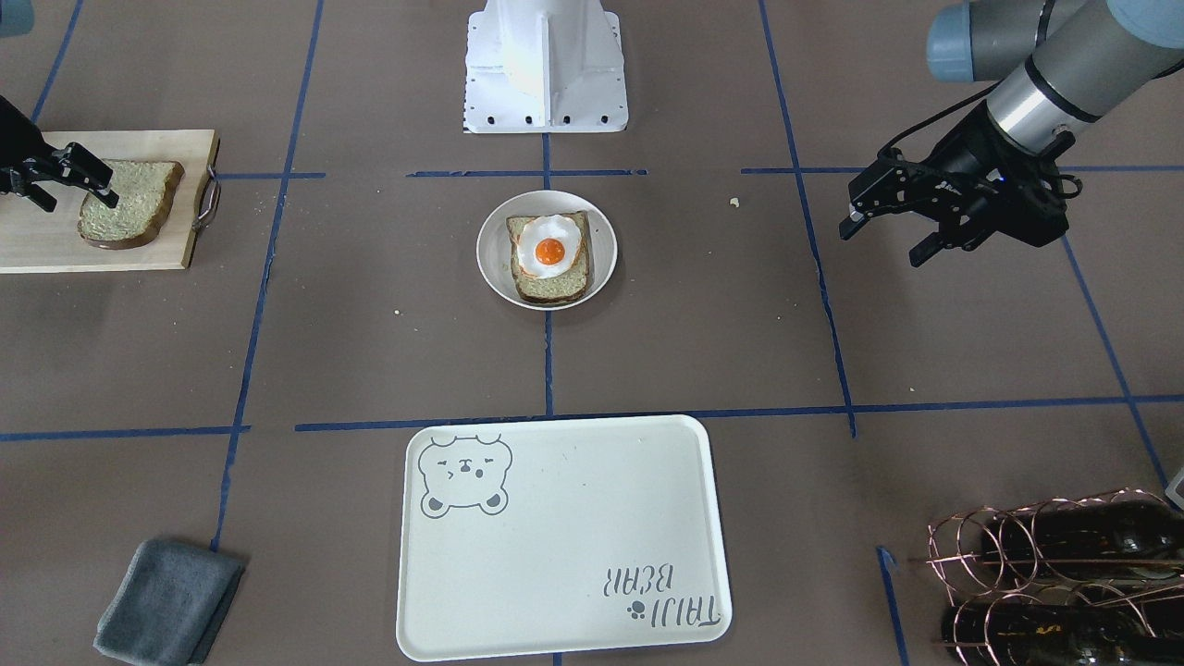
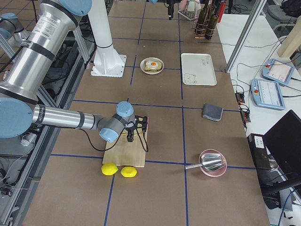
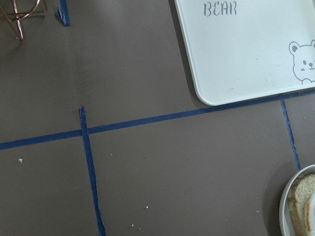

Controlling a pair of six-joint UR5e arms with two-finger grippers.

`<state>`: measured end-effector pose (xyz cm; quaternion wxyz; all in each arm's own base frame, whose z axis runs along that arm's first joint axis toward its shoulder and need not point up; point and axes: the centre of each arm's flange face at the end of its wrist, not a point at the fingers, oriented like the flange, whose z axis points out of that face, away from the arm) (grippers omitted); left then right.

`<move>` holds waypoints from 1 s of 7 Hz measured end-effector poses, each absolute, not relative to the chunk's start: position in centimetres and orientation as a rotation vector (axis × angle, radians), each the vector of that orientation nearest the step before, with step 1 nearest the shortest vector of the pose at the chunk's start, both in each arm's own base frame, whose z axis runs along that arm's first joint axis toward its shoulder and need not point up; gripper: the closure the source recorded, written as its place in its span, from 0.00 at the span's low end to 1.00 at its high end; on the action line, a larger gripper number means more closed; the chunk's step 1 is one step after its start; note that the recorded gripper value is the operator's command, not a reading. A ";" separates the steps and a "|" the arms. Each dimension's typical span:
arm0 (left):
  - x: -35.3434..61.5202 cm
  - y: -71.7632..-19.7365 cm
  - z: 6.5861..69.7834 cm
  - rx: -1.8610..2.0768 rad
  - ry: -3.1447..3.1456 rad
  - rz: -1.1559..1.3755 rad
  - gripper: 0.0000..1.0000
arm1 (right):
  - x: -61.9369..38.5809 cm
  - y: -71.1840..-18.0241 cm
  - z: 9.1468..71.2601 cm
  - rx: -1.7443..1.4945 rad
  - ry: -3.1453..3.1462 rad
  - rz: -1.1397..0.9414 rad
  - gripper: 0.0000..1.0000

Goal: Make sandwich and place on tray
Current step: 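Lower the right gripper to the bread slice while the left arm advances, then grasp the bread slice edge with the right gripper and lift it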

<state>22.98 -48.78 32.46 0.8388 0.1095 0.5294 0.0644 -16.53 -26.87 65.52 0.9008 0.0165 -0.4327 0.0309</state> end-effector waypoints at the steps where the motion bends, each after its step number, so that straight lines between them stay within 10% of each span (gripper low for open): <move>1: 23.5 -48.7 32.0 0.235 1.125 0.150 0.00 | -16.5 -26.5 66.0 0.034 -0.908 0.073 0.00; 5: 24.3 -48.9 32.1 0.226 1.124 0.159 0.00 | -16.3 -26.0 65.6 0.035 -0.923 0.077 0.01; 7: 24.4 -48.9 32.3 0.222 1.123 0.156 0.00 | -16.2 -25.6 64.9 0.033 -0.931 0.066 0.19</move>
